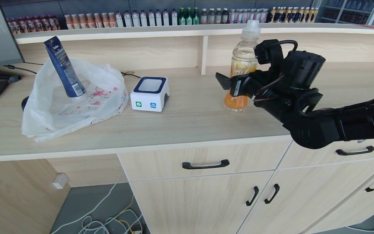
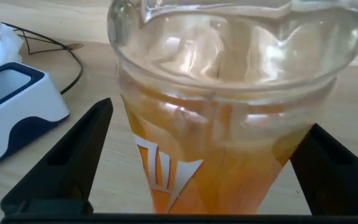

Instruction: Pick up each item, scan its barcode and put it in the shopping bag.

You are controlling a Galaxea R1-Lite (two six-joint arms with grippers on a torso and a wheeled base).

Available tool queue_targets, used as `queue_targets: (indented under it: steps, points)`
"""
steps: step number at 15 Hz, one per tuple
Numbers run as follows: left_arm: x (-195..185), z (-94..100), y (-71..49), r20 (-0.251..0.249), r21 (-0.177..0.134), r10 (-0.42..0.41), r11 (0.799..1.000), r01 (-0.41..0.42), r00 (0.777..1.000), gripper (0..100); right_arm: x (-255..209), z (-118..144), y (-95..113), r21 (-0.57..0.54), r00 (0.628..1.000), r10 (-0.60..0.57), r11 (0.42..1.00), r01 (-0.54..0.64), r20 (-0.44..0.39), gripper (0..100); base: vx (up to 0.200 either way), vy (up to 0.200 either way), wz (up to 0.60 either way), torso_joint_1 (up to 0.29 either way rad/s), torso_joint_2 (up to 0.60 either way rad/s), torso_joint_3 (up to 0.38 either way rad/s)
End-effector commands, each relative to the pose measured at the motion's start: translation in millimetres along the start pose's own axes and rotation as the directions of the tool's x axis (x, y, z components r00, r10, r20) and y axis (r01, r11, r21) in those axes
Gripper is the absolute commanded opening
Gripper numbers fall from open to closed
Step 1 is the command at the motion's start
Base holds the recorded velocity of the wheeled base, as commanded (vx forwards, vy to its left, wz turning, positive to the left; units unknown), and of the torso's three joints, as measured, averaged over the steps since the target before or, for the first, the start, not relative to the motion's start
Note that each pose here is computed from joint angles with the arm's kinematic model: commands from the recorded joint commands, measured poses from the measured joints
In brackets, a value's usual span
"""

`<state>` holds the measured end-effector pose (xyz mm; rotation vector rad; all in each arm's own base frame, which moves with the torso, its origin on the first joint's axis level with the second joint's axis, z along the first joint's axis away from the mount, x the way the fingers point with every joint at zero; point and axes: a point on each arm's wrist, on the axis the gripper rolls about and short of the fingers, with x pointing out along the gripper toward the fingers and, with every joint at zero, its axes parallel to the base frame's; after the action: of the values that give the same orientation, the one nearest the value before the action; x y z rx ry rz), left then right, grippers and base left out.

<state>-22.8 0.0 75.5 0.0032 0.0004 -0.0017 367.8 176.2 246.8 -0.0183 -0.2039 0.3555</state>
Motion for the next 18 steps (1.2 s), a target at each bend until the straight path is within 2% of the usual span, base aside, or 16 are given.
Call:
queue_targets:
  steps: [1, 5, 18]
  points:
    - [0.0, 0.0, 0.0, 0.0, 0.0, 0.0, 1.0, 0.0, 1.0, 0, 3.6, -2.9, 0.2, 0.0, 1.0, 0.0, 1.0, 0.0, -0.001, 100, 0.0, 0.0, 0.0, 0.0, 0.0, 0.0]
    - [0.0, 0.0, 0.0, 0.0, 0.0, 0.0, 1.0, 0.0, 1.0, 0, 11.3, 1.2, -6.4, 0.0, 1.0, -0.017, 1.0, 0.017, 0.026, 100, 0.0, 0.0, 0.0, 0.0, 0.0, 0.0]
    - [0.0, 0.0, 0.0, 0.0, 0.0, 0.0, 1.0, 0.0, 1.0, 0, 11.9, 8.6, -7.6, 0.002, 0.999, -0.022, 1.0, 0.022, 0.049, 100, 0.0, 0.0, 0.0, 0.0, 0.0, 0.0]
